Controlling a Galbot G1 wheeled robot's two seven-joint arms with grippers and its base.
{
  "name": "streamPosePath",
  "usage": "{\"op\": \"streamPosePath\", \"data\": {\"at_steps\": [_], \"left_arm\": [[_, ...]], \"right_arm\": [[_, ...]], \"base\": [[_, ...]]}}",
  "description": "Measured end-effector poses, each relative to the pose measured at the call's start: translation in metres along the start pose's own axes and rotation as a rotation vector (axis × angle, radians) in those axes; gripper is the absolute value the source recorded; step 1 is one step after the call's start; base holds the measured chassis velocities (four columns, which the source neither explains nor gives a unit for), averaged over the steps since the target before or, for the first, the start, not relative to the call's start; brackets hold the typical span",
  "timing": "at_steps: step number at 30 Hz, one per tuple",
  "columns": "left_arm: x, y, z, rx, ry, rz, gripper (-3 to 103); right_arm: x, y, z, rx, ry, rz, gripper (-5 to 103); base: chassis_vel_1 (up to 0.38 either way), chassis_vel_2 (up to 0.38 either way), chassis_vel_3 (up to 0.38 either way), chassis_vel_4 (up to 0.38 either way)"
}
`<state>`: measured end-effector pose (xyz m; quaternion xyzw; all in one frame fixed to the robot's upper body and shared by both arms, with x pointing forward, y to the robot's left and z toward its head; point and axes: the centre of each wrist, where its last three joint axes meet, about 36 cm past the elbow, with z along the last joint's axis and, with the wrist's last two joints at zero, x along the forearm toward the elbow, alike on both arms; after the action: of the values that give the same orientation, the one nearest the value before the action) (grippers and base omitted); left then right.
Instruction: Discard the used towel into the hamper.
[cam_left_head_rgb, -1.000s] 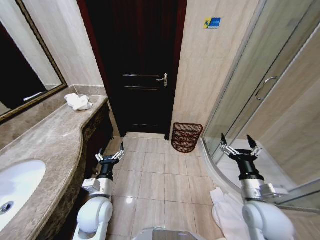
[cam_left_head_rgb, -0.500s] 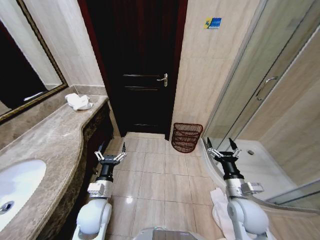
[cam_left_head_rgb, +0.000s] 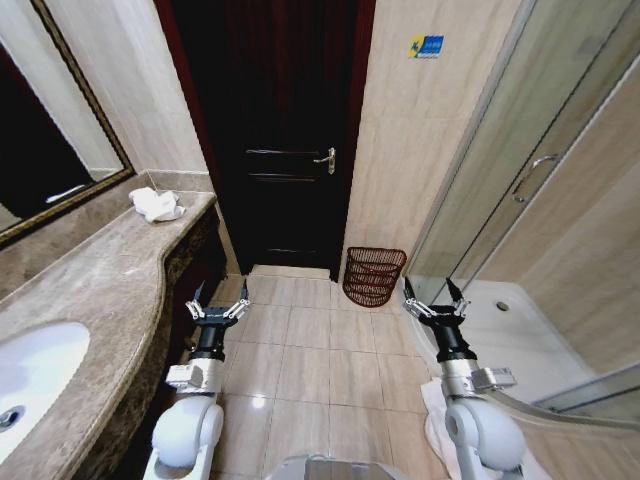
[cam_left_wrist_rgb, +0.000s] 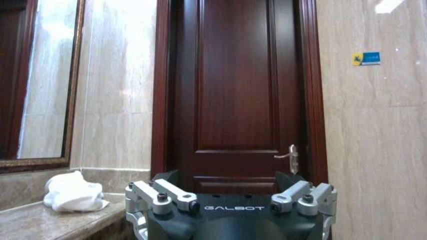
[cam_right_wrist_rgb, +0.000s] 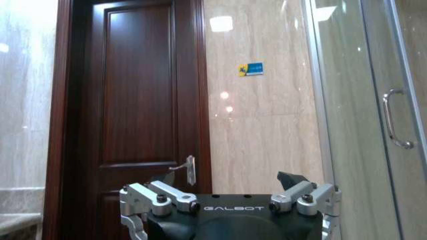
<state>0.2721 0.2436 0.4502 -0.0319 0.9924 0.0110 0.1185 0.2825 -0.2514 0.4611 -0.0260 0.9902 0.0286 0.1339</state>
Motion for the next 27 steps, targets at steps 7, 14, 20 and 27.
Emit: {"op": "streamPosePath", "data": {"at_steps": [7, 14, 20, 27], "left_arm": [[0.0004, -0.0044, 0.0010, 0.017, 0.004, -0.018, 98], [0.0017, -0.0021, -0.0007, 0.012, 0.013, -0.039, 98], [0.0014, -0.0030, -0.0017, 0.012, 0.012, -0.040, 98], [0.0017, -0.0036, -0.0030, 0.013, 0.007, -0.037, 98]], "right_arm": [[-0.0002, 0.0059, -0.0017, -0.019, -0.009, -0.004, 100], [-0.0005, 0.0094, -0.0005, -0.023, -0.013, -0.017, 100], [0.0003, 0.0093, -0.0010, -0.019, -0.016, -0.019, 100], [0.0024, 0.0090, -0.0056, -0.015, -0.023, -0.018, 100]], "base": [[-0.084, 0.101, 0.103, -0.102], [-0.094, 0.083, 0.093, -0.087], [-0.091, 0.080, 0.089, -0.096], [-0.105, 0.130, 0.121, -0.121]]}}
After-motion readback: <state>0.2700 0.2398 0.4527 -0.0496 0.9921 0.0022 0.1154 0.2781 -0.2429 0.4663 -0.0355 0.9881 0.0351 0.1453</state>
